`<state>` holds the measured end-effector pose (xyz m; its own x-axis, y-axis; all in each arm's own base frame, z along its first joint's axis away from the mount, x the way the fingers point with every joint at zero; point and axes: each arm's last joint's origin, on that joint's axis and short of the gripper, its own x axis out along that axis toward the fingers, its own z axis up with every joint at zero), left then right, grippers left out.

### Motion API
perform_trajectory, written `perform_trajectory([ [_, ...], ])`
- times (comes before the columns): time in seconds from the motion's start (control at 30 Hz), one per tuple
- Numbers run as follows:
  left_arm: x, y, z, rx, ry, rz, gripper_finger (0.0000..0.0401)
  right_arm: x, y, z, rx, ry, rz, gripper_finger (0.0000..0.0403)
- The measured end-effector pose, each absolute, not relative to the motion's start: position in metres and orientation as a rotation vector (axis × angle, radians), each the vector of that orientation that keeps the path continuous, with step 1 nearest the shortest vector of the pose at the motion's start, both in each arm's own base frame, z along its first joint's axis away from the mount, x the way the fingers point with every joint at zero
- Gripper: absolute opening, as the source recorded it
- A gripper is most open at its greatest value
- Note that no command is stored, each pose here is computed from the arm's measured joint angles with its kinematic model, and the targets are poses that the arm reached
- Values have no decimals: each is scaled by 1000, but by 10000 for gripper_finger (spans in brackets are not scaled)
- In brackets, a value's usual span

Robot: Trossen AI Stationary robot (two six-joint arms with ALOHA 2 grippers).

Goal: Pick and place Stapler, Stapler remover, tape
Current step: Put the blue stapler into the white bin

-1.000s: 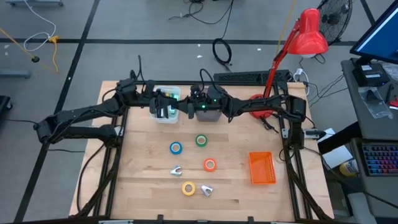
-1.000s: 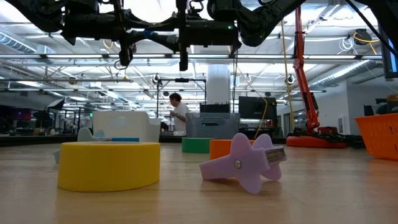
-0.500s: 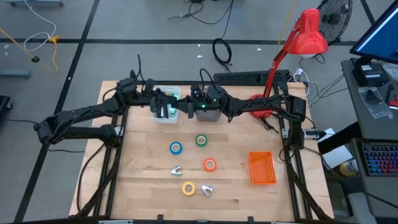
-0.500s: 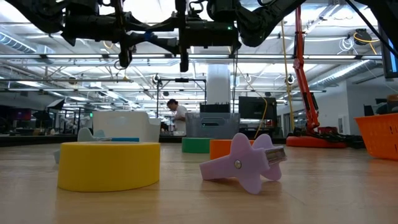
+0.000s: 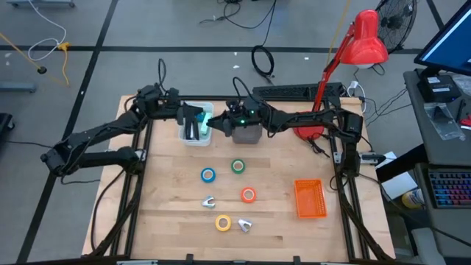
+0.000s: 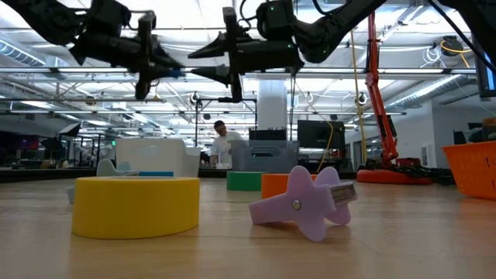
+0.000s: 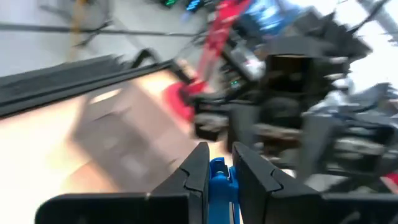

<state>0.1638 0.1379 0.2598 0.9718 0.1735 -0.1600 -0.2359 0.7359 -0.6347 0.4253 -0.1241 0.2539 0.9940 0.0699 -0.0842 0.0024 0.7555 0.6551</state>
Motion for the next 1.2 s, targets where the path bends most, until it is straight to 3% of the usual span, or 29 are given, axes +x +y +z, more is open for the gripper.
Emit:
perform_trajectory([
  [0.4,156,136,228,-673,355,634,56,412,-147,245,730,252,212,133],
  [0.8,193,153,200,-666,458,765,52,414,-141,247,724,248,259,131],
  [1.2,222,188,179,-675,718,876,54,415,-138,247,726,262,308,130],
])
